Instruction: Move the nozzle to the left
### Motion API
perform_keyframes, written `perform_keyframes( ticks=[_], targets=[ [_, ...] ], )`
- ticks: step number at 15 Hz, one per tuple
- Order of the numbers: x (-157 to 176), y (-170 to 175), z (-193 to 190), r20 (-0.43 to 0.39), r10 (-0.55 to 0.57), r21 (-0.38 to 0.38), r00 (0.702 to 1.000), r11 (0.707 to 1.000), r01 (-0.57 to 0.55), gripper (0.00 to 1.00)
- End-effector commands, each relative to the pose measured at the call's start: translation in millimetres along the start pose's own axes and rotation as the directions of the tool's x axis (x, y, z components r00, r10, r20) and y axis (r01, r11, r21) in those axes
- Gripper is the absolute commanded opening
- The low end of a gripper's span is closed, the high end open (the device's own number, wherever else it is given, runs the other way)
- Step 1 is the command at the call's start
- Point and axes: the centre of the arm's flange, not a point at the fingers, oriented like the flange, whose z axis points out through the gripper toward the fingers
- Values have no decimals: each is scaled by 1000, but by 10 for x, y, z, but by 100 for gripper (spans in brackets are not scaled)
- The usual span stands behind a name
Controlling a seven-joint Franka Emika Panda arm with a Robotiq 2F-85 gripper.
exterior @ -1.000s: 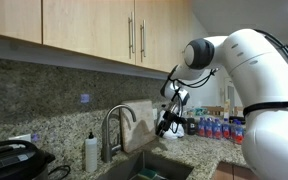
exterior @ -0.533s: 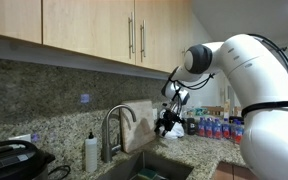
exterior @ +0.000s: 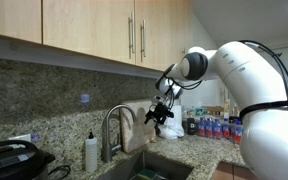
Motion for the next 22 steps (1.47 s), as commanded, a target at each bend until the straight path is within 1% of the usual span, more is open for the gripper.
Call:
perform_keyframes(
  ticks=[1, 5, 7, 9, 12, 14, 17, 20, 22],
  targets=[
    [9, 35, 9, -14, -5, 19, 1000, 1000, 5, 100],
    [-6, 60, 29, -17, -5, 26, 1000, 1000, 6, 100],
    [-99, 144, 34, -43, -17, 24, 999, 1000, 18, 100],
    [-197, 233, 73, -97, -1, -25, 995, 1000, -2, 100],
    [-269, 324, 120, -135, 32, -124, 990, 991, -49, 100],
    [-292, 390, 121, -154, 62, -155, 986, 984, -86, 100],
    [-225, 497, 103, -156, 63, -190, 986, 977, -93, 100],
    [-128, 638, 69, -129, 76, -231, 989, 967, -104, 100],
    [-91, 754, 42, -113, 90, -243, 989, 963, -116, 100]
  ],
)
